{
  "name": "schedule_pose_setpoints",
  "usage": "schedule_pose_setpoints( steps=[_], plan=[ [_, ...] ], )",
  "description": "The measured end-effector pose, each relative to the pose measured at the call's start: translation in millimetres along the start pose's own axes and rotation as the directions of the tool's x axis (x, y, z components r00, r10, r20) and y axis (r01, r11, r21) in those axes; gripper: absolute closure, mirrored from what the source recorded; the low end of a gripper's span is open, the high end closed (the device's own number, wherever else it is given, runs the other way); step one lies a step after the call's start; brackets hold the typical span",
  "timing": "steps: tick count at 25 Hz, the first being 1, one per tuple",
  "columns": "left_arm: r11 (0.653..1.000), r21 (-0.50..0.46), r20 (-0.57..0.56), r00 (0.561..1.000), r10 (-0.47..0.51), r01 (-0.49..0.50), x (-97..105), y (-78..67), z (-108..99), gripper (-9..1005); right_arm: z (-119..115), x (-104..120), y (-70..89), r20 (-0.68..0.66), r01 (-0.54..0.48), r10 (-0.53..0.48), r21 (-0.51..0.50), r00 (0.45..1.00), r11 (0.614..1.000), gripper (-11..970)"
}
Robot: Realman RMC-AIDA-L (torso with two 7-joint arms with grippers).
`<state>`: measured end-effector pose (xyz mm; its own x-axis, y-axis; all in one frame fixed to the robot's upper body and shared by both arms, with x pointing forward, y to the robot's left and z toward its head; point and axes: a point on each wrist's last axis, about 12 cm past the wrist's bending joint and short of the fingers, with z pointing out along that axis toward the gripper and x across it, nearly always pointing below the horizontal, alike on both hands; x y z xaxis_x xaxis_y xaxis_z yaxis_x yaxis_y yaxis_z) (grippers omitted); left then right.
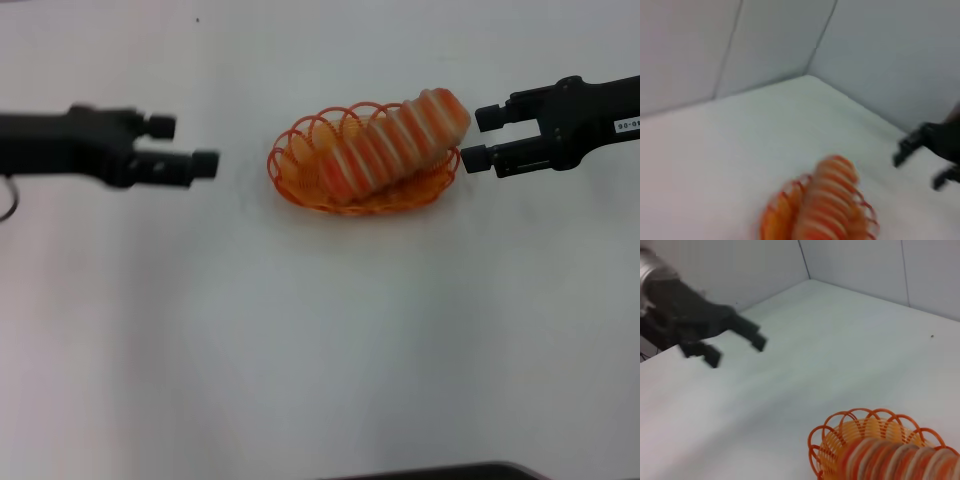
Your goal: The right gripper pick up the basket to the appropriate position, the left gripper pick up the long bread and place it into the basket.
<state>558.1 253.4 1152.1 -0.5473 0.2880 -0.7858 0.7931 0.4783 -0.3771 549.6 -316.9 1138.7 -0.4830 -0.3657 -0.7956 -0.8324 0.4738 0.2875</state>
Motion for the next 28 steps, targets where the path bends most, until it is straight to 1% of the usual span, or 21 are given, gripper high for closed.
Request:
schedule_pose_setpoints(
  steps=[1,3,6,8,18,28],
  plan=[
    [0.999,0.03,0.004,1.0,-0.027,0.027,12.6,0.6,-10.2,58,-0.3,0.1,0.0,-0.001,-0.001,0.001,-0.001,1.0,1.0,226],
    [0.995,0.064,0.007,0.997,-0.076,0.075,30.9,2.2,-23.3,58,-0.5,0.0,0.3,-0.003,-0.001,0.001,-0.004,1.0,1.0,226],
    [0.991,0.065,0.016,0.992,-0.122,0.12,47.4,3.9,-32.5,58,-0.6,-0.2,0.5,-0.004,-0.001,0.001,-0.007,1.0,1.0,226],
    [0.99,0.066,0.021,0.992,-0.126,0.124,52.1,3.2,-33.0,58,-0.2,-0.9,0.7,-0.005,0.001,-0.001,-0.009,1.0,1.0,226],
    [0.988,0.09,0.037,0.991,-0.127,0.123,49.8,2.3,-28.2,58,0.4,-2.2,1.4,-0.016,0.007,-0.008,-0.021,1.0,1.0,226],
    [0.985,0.109,0.079,0.987,-0.14,0.131,45.3,4.0,-26.8,58,1.4,2.4,0.5,-0.053,-0.005,0.004,-0.015,0.999,1.0,226]
  ],
)
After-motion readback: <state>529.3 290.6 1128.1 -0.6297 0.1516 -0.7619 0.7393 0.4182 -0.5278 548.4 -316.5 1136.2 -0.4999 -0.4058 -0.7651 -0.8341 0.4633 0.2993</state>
